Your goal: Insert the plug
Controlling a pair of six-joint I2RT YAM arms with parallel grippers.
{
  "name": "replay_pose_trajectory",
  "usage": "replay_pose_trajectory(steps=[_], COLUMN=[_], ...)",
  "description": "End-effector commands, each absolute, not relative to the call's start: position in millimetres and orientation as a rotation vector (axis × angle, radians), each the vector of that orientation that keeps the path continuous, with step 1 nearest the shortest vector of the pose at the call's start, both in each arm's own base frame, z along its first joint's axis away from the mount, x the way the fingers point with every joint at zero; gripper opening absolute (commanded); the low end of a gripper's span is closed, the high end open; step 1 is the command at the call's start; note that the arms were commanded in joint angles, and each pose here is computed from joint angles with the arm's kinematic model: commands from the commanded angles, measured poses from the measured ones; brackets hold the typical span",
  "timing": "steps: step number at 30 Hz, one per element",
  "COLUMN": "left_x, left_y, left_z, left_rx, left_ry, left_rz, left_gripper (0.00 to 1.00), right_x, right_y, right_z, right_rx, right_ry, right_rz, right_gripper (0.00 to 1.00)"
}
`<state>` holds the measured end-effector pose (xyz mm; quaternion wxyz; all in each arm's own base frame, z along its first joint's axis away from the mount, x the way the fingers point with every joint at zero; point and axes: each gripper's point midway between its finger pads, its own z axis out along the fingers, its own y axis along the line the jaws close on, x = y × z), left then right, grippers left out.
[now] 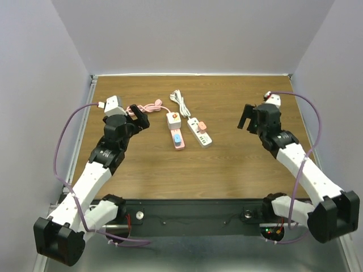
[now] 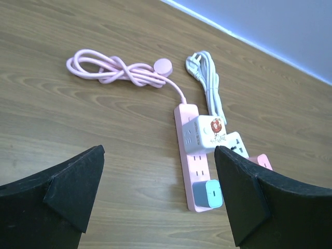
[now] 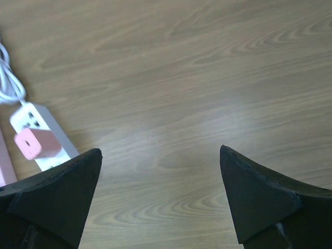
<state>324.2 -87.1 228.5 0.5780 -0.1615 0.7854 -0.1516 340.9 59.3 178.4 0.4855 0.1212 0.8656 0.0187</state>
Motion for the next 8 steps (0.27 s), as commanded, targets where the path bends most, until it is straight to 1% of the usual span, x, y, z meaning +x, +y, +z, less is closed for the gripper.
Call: replay_pose_trajectory(steps=[1,4,8], left_x=[320,319,318], left_y=[-68,-63,-60], left_z=[257,261,269], left_rx=[-0.441,-0.451,-0.461], left_ry=[1.769,1.763,1.738], left_rz=[-0.291,-0.270,-0.266], left_gripper=[0.99,0.99,0.99], right_x=[338,330,319], right_y=[36,21,8], right_z=[224,227,246], right_rx=[0.449,0.526,0.566], right_ry=[1.901,1.850,1.770], right_rz=[0.014,-0.038,-0.055], right_gripper=[1.00,1.00,1.00])
